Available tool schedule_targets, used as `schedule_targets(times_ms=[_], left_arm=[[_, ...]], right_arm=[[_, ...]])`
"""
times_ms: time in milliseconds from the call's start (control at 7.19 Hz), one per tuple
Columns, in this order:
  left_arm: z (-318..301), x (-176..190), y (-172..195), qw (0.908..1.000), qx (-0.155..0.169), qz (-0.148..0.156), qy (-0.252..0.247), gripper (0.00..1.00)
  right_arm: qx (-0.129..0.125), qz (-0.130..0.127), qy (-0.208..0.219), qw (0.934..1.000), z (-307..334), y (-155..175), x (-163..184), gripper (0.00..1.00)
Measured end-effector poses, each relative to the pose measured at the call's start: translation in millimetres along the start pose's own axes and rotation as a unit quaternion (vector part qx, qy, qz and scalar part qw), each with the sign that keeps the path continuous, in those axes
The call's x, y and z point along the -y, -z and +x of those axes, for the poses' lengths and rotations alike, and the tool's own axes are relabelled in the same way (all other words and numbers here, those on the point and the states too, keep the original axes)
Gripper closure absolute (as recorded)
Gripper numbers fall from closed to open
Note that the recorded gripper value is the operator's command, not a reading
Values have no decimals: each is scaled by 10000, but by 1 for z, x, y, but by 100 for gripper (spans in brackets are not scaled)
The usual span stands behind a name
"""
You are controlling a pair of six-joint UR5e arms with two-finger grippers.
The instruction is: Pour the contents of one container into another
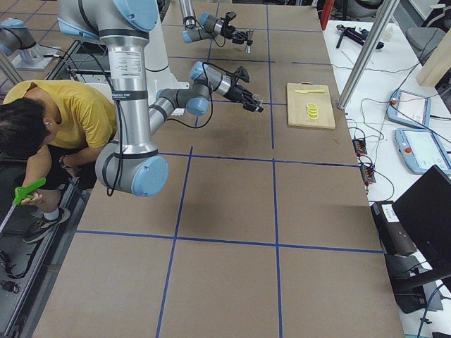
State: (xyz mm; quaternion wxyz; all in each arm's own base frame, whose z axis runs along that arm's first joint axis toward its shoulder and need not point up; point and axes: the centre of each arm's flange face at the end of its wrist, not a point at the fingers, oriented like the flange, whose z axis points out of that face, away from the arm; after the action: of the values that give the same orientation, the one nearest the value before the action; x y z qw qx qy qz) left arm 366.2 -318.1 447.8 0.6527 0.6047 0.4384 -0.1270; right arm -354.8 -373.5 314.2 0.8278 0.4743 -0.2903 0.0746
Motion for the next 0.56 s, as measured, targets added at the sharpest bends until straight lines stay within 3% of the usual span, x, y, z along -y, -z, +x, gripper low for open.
schedule_targets(times_ms=[278,556], left_arm=[[-62,-18,31,9989,298,-312,-178,100],[-103,-37,48,9971,598,-479,-29,100]], right_arm=[[-49,-70,48,10000,5,-7,-12,100],[-53,-79,58,9999,4,-9,-13,100]])
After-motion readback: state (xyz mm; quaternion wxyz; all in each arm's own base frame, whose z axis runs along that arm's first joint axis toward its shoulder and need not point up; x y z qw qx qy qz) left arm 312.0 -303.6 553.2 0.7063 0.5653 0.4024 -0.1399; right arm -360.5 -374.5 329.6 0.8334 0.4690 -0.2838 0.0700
